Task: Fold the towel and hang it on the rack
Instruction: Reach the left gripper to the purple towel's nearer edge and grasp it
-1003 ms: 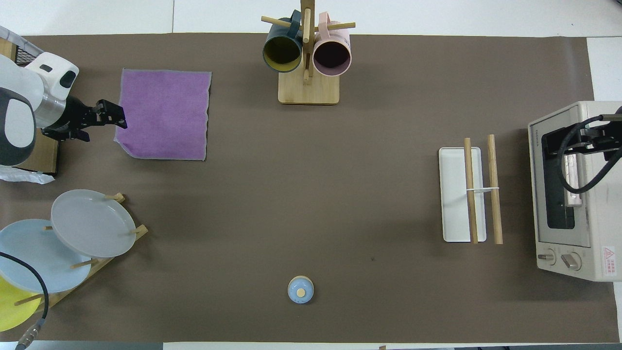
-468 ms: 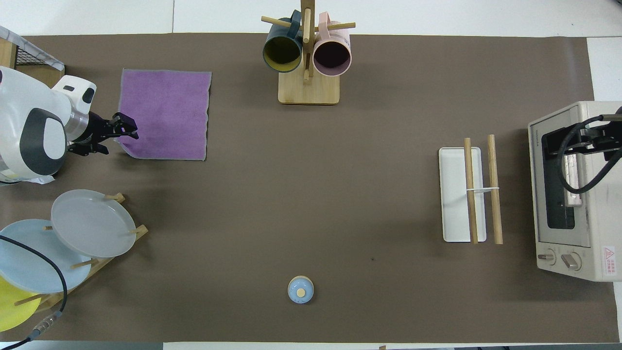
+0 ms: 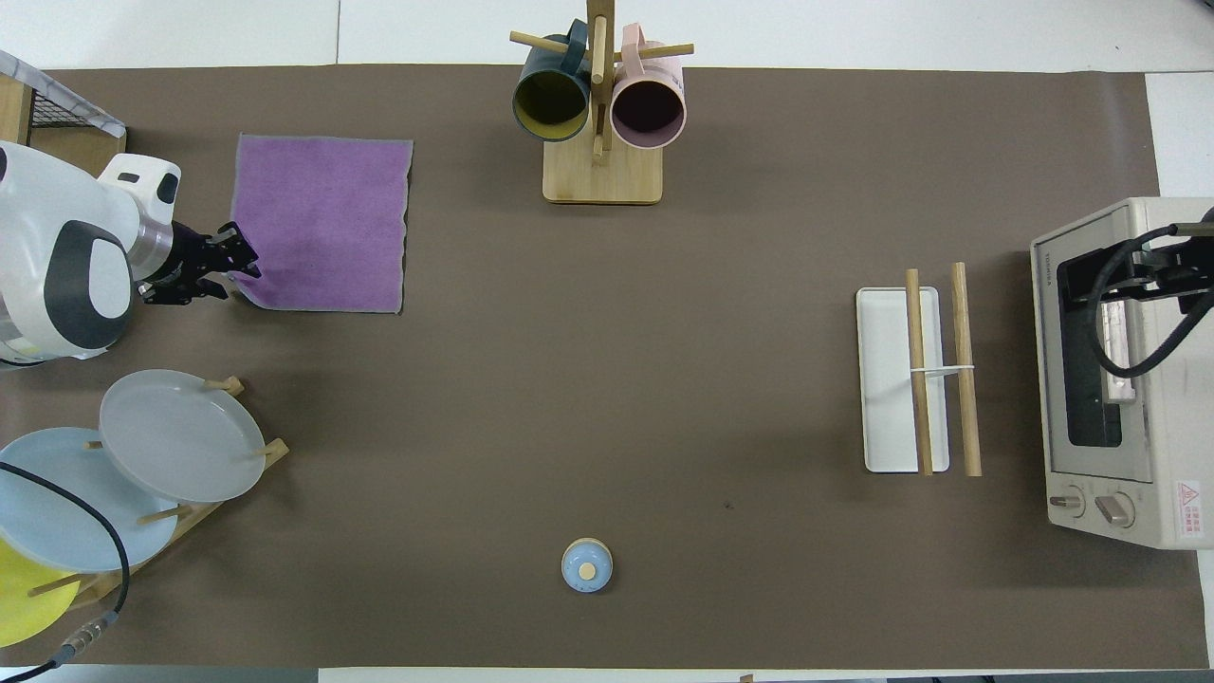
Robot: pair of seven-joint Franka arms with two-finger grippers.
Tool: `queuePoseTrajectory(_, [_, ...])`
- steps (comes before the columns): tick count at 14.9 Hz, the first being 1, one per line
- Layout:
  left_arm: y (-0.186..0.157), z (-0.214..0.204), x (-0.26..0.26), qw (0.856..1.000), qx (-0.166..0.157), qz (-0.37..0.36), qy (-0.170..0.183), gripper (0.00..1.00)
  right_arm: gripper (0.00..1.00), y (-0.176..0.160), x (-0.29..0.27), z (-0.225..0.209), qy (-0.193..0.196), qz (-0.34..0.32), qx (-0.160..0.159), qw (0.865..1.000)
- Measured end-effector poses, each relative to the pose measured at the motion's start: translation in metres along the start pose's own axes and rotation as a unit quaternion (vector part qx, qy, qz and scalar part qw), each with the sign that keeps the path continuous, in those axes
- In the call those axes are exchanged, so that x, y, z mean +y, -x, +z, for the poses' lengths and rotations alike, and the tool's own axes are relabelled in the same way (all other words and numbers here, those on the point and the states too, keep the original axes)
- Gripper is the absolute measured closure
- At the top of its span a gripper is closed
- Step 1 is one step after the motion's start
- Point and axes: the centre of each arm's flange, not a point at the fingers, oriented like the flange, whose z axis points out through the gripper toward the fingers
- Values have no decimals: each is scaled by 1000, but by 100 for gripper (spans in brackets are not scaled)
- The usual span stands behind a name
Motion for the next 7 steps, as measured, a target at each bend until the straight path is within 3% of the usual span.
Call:
queuePoseTrajectory(2, [1, 2, -1, 1000, -2, -4, -1, 59, 0, 0, 0, 0, 0, 0, 0, 1000])
queuePoseTrajectory(5, [2, 3, -1, 1000, -3, -6, -1, 96, 0, 0, 0, 0, 0, 0, 0, 1000])
queuePoseTrajectory(7, [2, 3, -1, 1000, -3, -6, -1, 98, 0, 0, 0, 0, 0, 0, 0, 1000])
